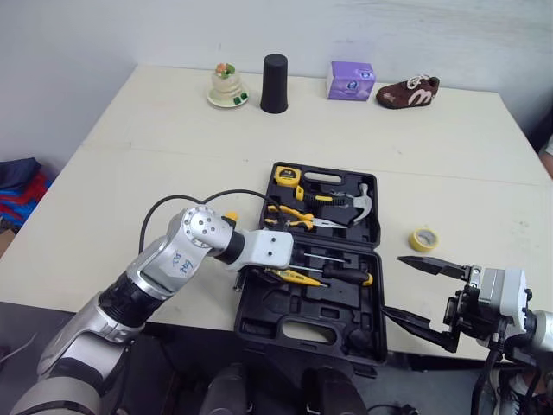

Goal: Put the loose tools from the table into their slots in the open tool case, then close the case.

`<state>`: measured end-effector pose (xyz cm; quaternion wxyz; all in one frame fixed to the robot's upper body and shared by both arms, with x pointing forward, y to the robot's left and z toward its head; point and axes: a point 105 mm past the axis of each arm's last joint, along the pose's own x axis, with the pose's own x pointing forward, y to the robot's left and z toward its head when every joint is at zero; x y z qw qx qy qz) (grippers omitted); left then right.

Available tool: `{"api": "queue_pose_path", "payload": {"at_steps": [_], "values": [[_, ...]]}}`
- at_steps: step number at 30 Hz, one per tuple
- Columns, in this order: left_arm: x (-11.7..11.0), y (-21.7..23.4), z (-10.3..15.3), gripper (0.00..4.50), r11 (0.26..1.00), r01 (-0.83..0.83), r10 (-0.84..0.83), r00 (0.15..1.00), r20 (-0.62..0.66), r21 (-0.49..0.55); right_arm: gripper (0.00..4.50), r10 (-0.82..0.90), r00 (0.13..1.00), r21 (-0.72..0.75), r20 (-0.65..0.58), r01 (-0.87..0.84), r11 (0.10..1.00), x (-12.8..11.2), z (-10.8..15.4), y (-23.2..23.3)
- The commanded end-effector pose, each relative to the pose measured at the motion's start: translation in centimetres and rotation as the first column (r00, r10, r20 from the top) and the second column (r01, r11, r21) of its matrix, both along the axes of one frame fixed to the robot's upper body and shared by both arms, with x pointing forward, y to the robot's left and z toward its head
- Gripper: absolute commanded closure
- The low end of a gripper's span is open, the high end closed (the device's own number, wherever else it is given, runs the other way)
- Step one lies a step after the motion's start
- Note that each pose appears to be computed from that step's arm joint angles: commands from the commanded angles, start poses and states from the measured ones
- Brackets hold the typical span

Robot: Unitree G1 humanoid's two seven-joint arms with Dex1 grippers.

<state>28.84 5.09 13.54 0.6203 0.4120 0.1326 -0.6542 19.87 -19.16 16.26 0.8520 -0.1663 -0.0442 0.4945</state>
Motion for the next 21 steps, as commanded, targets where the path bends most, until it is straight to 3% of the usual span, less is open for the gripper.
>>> {"api": "queue_pose_path", "payload": {"at_steps": [1,4,7,10,14,21], "values": [[-0.2,-0.5,0.3,1.64,0.999,0.024,-0.024,1.000,-0.006,-0.030,0.00,0.021,0.999,0.001,0.030,-0.021,1.000,-0.2,0.4,0.3],[-0.2,-0.7,1.3,0.29,0.995,0.035,-0.038,0.999,-0.025,-0.096,0.00,0.023,0.999,-0.001,0.031,-0.023,1.000,-0.1,0.4,0.2],[0.0,-0.8,2.9,0.29,0.978,0.033,-0.043,0.998,-0.046,-0.207,0.00,0.025,0.999,-0.004,0.034,-0.025,1.000,0.0,0.5,0.2],[0.5,-0.4,3.5,0.29,0.967,0.058,-0.060,0.998,-0.002,-0.247,0.00,0.024,0.999,-0.006,0.035,-0.024,1.000,0.0,0.4,0.1],[0.3,0.4,4.5,0.29,0.899,0.119,-0.127,0.992,0.008,-0.421,0.00,0.021,0.999,-0.006,0.031,-0.021,1.000,0.0,0.3,0.1],[0.3,1.3,1.7,3.43,0.878,0.132,-0.151,0.989,-0.004,-0.459,0.00,0.016,1.000,-0.006,0.026,-0.016,1.000,0.0,0.1,0.1]]}}
